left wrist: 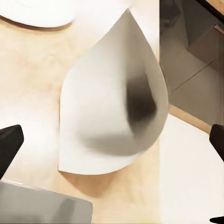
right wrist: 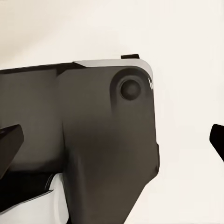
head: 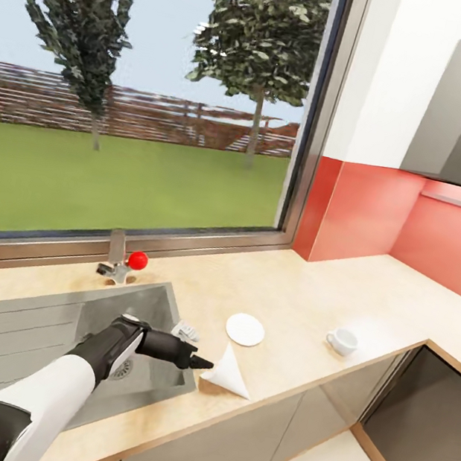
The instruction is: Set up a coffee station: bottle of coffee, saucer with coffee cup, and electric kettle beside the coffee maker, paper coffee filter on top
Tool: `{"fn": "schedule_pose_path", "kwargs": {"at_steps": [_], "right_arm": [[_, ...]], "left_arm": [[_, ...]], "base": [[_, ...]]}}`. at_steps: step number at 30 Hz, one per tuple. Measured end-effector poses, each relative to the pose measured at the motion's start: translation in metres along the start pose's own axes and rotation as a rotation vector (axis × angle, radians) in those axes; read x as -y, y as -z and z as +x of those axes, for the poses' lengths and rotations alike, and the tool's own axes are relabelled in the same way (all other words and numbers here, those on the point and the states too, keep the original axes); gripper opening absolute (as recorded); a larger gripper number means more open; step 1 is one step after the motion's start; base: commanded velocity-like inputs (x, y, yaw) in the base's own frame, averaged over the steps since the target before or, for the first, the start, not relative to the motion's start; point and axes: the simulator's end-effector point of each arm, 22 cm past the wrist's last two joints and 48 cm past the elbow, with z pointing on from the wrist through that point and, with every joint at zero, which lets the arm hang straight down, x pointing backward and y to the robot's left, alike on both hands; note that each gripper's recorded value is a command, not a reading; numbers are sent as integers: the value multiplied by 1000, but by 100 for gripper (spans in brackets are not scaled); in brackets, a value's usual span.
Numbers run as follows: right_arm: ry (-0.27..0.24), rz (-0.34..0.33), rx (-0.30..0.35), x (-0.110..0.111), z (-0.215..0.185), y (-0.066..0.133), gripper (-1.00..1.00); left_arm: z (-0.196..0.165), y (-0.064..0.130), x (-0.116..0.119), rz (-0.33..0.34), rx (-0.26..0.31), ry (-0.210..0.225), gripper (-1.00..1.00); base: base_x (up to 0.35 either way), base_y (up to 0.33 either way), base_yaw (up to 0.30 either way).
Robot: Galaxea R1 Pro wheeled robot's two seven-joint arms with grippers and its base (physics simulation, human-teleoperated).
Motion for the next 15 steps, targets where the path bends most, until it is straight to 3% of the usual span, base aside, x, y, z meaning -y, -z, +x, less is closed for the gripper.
{"fn": "schedule_pose_path", "kwargs": {"at_steps": [5,15], "right_arm": [[0,0,0,0,0,0,100],[0,0,0,0,0,0,100]], "left_arm": [[0,0,0,2,-1,1,100],[2,-2,1,3,-2,5,100]], "base": [[0,0,-240],[0,0,-79]]}}
